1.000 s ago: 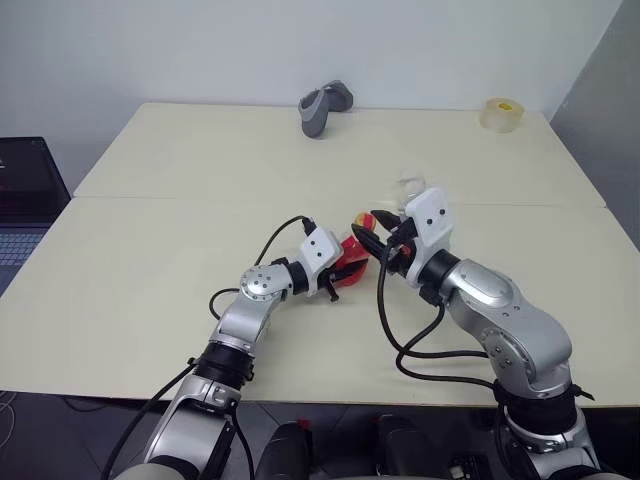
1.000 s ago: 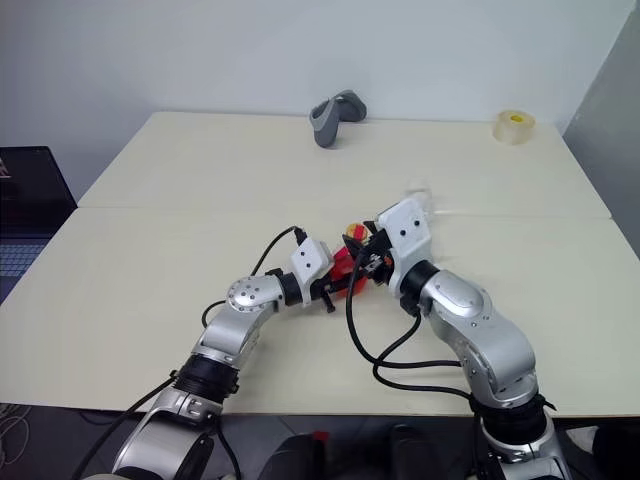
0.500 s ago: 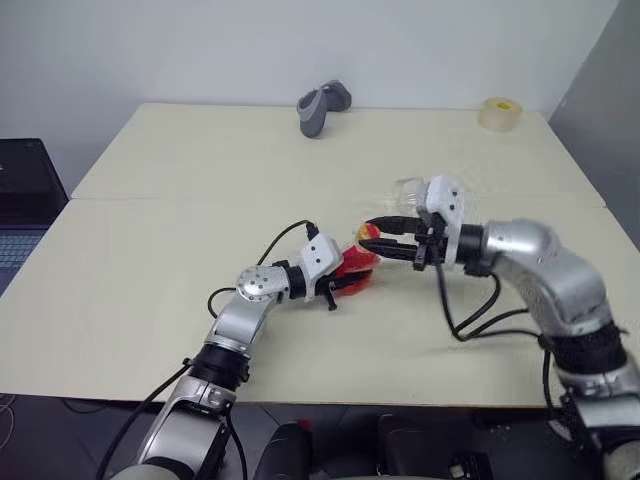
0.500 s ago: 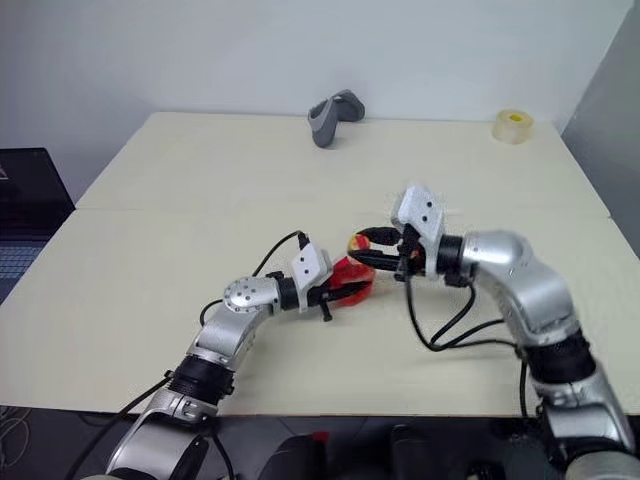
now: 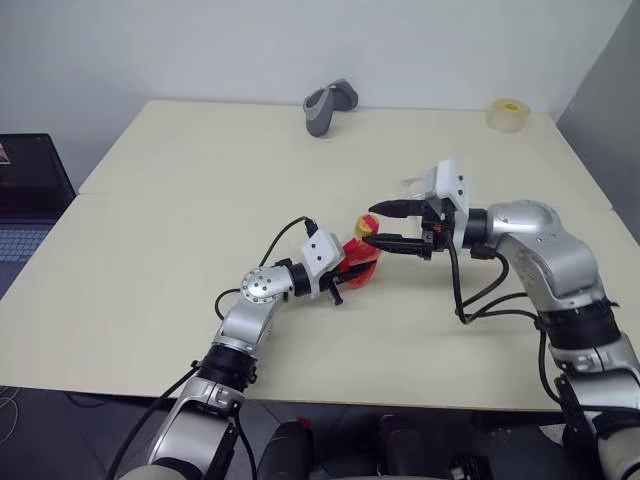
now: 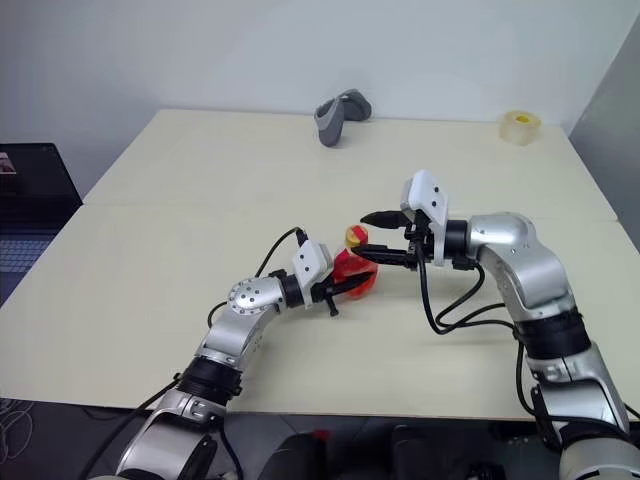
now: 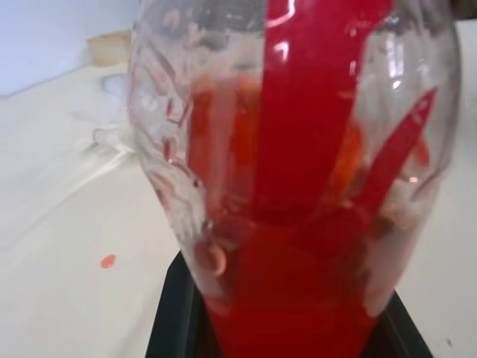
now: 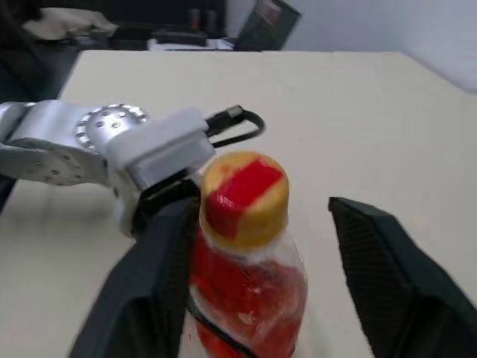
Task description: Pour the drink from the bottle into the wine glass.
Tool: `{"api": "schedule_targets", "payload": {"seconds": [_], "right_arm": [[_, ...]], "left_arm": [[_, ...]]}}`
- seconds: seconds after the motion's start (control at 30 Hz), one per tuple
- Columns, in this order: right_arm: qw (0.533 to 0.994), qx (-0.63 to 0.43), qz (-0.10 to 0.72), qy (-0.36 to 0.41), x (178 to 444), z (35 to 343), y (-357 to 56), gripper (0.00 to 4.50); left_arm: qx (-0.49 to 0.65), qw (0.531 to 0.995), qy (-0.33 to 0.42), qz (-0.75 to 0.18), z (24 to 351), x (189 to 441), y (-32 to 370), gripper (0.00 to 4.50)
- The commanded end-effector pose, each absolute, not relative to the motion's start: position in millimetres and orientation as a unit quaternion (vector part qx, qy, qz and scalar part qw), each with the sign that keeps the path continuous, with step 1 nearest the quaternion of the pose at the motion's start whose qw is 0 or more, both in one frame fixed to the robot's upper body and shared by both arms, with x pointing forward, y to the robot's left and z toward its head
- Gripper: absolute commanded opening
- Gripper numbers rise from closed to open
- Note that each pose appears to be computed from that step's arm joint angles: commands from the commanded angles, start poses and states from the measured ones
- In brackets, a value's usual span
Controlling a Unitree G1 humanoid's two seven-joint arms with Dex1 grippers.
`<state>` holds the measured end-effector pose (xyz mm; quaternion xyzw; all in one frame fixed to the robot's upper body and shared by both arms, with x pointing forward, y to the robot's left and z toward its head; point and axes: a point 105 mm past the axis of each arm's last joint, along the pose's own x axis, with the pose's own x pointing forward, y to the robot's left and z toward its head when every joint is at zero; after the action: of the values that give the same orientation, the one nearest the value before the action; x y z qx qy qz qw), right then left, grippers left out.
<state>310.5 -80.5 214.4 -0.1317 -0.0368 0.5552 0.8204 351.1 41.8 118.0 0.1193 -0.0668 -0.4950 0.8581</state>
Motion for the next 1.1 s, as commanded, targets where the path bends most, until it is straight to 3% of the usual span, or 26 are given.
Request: {"api": "schedule_targets", "payload": {"seconds": [0.03, 0.2, 0.4, 0.73, 1.1], "right_arm": [[0.843, -0.115, 0.518, -0.087, 291, 239, -78, 3.69], [0.887, -0.130, 0.424, -0.128, 296, 240, -62, 3.69], [0.894, -0.152, 0.400, -0.133, 313, 241, -50, 3.69], [0.916, -0.170, 0.349, -0.102, 327, 234, -86, 3.69], [0.907, -0.181, 0.377, -0.055, 309, 229, -118, 3.69]], "left_arm": [[0.097, 0.869, -0.108, -0.473, 143, 355, 44, 0.79], [0.055, 0.863, -0.099, -0.492, 144, 351, 40, 0.79], [0.075, 0.838, -0.087, -0.534, 140, 344, 32, 0.79], [0.084, 0.832, -0.080, -0.542, 134, 340, 33, 0.79], [0.086, 0.833, -0.077, -0.541, 133, 340, 36, 0.77]]}}
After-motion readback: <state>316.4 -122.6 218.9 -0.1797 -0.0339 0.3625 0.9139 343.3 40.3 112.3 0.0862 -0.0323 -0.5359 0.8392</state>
